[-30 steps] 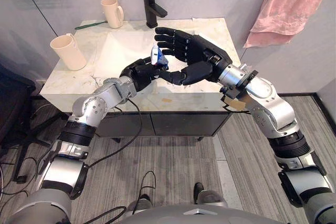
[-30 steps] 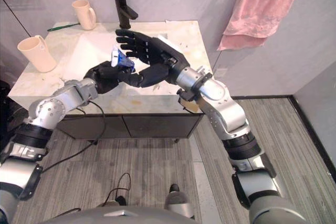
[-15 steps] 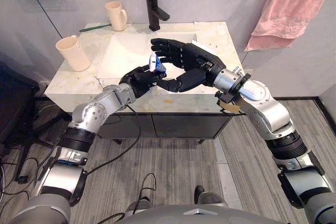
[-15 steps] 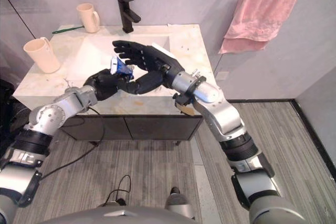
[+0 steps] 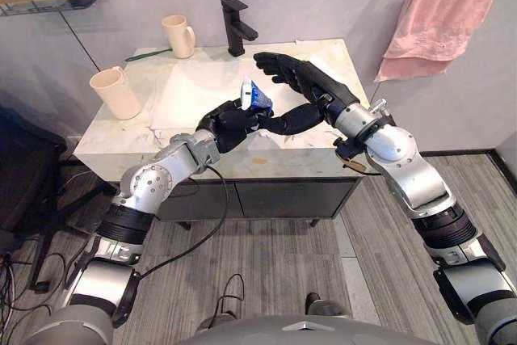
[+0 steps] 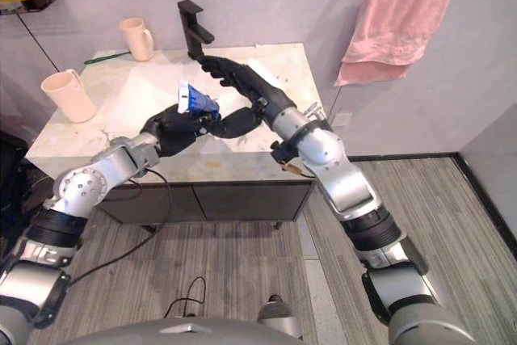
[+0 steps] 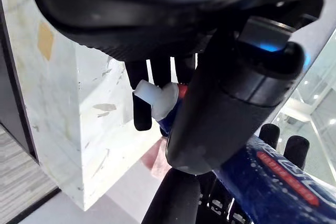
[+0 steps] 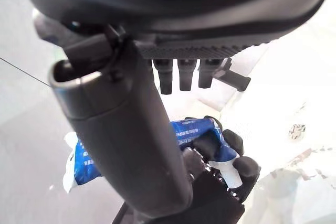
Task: Organize the bathroom.
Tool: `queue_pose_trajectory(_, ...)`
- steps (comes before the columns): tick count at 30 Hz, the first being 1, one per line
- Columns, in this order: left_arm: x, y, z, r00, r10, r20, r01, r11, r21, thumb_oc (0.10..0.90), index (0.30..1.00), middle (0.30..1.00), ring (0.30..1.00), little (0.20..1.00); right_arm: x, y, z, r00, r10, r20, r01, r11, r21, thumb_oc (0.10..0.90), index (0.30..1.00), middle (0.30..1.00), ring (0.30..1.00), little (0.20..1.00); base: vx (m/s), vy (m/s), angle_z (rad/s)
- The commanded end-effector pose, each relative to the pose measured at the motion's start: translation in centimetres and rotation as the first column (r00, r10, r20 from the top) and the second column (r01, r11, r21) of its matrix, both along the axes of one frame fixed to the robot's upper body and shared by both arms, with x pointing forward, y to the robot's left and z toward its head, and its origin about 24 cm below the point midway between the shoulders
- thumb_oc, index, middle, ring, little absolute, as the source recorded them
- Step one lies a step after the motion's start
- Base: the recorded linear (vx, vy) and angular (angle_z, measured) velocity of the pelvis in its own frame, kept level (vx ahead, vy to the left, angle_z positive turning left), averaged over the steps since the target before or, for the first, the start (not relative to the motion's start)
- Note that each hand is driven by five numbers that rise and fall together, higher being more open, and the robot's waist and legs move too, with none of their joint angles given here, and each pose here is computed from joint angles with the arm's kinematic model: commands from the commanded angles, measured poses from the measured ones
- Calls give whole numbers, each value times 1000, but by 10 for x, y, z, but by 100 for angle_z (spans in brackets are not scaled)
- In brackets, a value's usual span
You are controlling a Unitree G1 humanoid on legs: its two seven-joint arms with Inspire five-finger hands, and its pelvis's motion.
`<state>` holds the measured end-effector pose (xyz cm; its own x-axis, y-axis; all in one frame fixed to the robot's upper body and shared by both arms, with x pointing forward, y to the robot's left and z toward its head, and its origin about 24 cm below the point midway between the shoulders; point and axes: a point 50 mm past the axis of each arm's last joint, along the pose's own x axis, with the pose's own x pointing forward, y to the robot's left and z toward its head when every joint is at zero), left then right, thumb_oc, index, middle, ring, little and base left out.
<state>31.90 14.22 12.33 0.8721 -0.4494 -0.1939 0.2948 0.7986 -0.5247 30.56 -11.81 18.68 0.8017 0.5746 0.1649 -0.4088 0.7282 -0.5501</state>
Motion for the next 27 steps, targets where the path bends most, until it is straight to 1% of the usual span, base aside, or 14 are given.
queue_pose_trajectory(1, 5, -9, 37, 986, -11, 165, 32, 991, -127, 400, 300, 300, 300, 300, -15, 16, 45, 968, 85, 234, -105, 992, 74, 800, 900, 900, 900, 900, 0, 0, 0)
queue_pose_trajectory(9, 6, 2, 34, 987, 30, 157, -20, 998, -63, 400, 300, 300, 300, 300, -13, 17, 43, 978, 89, 188, -108, 990, 93, 800, 900, 900, 900, 900, 28, 2, 0)
queue_pose_trajectory(11, 10, 15, 34, 976, 98, 194, -104, 994, 21, 400, 300, 300, 300, 300, -13, 15, 43, 982, 100, 158, -118, 987, 108, 800, 900, 900, 900, 900, 0, 0, 0)
queue_pose_trajectory(13, 12, 23, 35, 968, 131, 213, -142, 989, 38, 400, 300, 300, 300, 300, -12, 16, 42, 984, 108, 145, -124, 987, 107, 800, 900, 900, 900, 900, 0, 0, 0)
queue_pose_trajectory(14, 13, 27, 36, 960, 152, 233, -173, 982, 74, 400, 300, 300, 300, 300, -12, 17, 42, 984, 112, 138, -127, 986, 107, 800, 900, 900, 900, 900, 31, -9, -1)
queue_pose_trajectory(18, 17, 41, 39, 952, 184, 243, -221, 966, 135, 400, 300, 300, 300, 300, -11, 17, 41, 986, 113, 122, -126, 987, 98, 800, 900, 900, 900, 900, 15, -4, 0)
queue_pose_trajectory(19, 17, 41, 39, 952, 184, 244, -221, 966, 135, 400, 300, 300, 300, 300, -11, 17, 41, 986, 114, 123, -126, 987, 98, 800, 900, 900, 900, 900, 0, 0, 0)
queue_pose_trajectory(20, 19, 55, 41, 937, 212, 276, -278, 934, 223, 400, 300, 300, 300, 300, -11, 16, 41, 987, 117, 112, -128, 987, 100, 800, 900, 900, 900, 900, 0, 0, 0)
queue_pose_trajectory(22, 19, 58, 41, 937, 218, 272, -282, 933, 224, 400, 300, 300, 300, 300, -11, 15, 41, 987, 115, 112, -127, 987, 99, 800, 900, 900, 900, 900, 0, 0, 0)
queue_pose_trajectory(23, 21, 65, 41, 935, 232, 270, -298, 925, 235, 400, 300, 300, 300, 300, -11, 15, 43, 988, 114, 108, -125, 987, 103, 800, 900, 900, 900, 900, 0, 0, 0)
queue_pose_trajectory(25, 21, 70, 41, 935, 241, 262, -302, 926, 228, 400, 300, 300, 300, 300, -10, 13, 43, 988, 113, 103, -125, 986, 110, 800, 900, 900, 900, 900, 0, 0, 0)
queue_pose_trajectory(27, 21, 73, 40, 937, 241, 252, -300, 925, 231, 400, 300, 300, 300, 300, -10, 12, 42, 988, 116, 98, -126, 986, 112, 800, 900, 900, 900, 900, 32, -1, 0)
